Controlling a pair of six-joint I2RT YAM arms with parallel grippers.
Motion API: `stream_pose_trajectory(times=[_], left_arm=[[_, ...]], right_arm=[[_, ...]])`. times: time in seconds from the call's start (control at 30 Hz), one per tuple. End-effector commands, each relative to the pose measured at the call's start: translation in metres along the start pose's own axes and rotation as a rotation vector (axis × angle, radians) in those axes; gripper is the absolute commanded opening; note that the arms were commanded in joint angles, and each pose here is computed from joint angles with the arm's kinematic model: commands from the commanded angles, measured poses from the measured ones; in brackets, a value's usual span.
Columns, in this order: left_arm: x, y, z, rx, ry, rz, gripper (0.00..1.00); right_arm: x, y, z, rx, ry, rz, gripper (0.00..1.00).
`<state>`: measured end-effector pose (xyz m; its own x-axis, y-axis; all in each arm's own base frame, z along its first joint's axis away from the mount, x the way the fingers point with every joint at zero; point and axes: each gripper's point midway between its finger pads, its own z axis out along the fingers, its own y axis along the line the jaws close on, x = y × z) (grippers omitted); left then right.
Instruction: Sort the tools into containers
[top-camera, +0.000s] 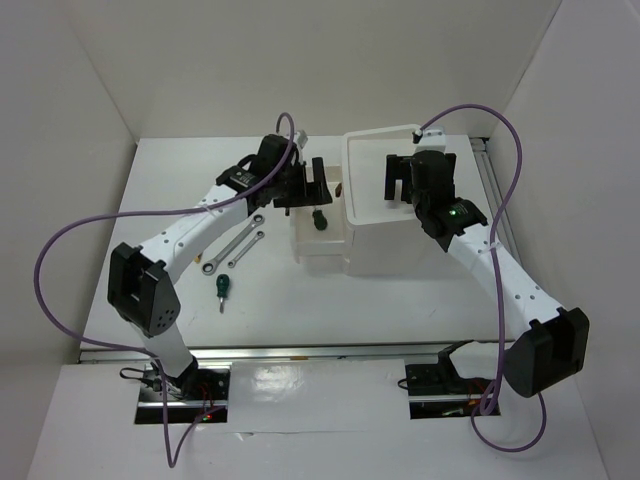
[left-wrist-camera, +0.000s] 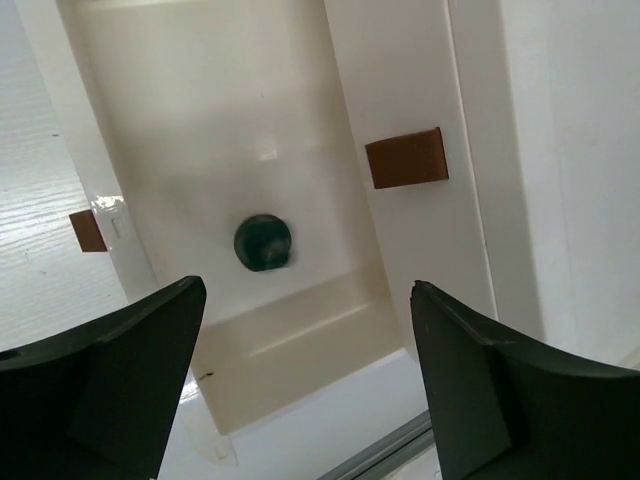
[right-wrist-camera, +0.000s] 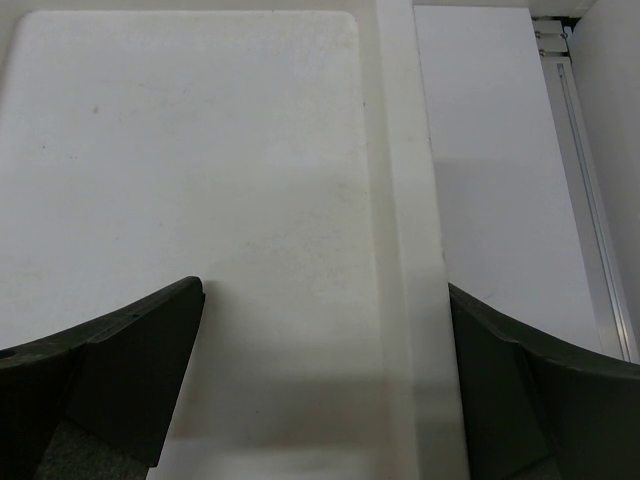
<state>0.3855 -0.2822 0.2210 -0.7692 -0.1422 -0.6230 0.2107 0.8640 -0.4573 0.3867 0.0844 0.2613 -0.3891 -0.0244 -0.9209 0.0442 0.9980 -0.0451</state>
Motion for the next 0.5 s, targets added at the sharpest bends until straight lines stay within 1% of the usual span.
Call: stream_pose_trajectory(times=[0.0, 0.03, 0.07, 0.13, 0.17, 0.2, 0.23, 0.27, 0.3, 0.37, 0.4, 0.47], left_arm=[[-0.031, -0.012, -0.03, 0.023, -0.119, 0.052, 0.97], [-0.035, -0.008, -0.039, -0.003, -0.141, 0.061, 1.0], [-0.042, 0.003, -0.046, -0.064, -0.177, 0.074, 1.0], [-0.042, 0.022, -0.058, -0.168, -0.194, 0.082, 1.0], [-0.039, 0.044, -0.073, -0.277, -0.176, 0.058, 1.0], [-0.034, 0.07, -0.079, -0.366, -0.149, 0.005, 1.0], [-0.025, 0.083, -0.089, -0.424, -0.136, -0.083, 1.0], [0.0, 0.112, -0.105, -0.548, -0.097, -0.124, 1.0], [0.012, 0.125, -0.113, -0.594, -0.092, -0.174, 1.0], [0.033, 0.149, -0.124, -0.66, -0.105, -0.29, 1.0], [0.056, 0.167, -0.13, -0.686, -0.082, -0.336, 1.0], [0.077, 0.182, -0.129, -0.702, -0.049, -0.383, 1.0]], right_arm=[[0.07, 0.003, -0.006, -0.007, 0.227, -0.038, 1.0], [0.07, 0.003, -0.006, -0.007, 0.227, -0.038, 1.0], [0.07, 0.005, -0.006, -0.016, 0.229, -0.037, 1.0], [0.07, 0.005, -0.006, -0.016, 0.229, -0.037, 1.0], [0.07, 0.005, -0.006, -0.016, 0.229, -0.037, 1.0], [0.07, 0.005, -0.006, -0.016, 0.229, -0.037, 1.0], [0.073, 0.005, -0.004, -0.015, 0.237, -0.04, 1.0], [0.073, 0.005, -0.004, -0.015, 0.238, -0.04, 1.0], [0.073, 0.007, -0.004, -0.023, 0.24, -0.039, 1.0], [0.074, 0.008, -0.004, -0.033, 0.241, -0.047, 1.0], [0.071, 0.007, -0.006, -0.035, 0.233, -0.044, 1.0], [0.071, 0.007, -0.006, -0.035, 0.233, -0.044, 1.0]])
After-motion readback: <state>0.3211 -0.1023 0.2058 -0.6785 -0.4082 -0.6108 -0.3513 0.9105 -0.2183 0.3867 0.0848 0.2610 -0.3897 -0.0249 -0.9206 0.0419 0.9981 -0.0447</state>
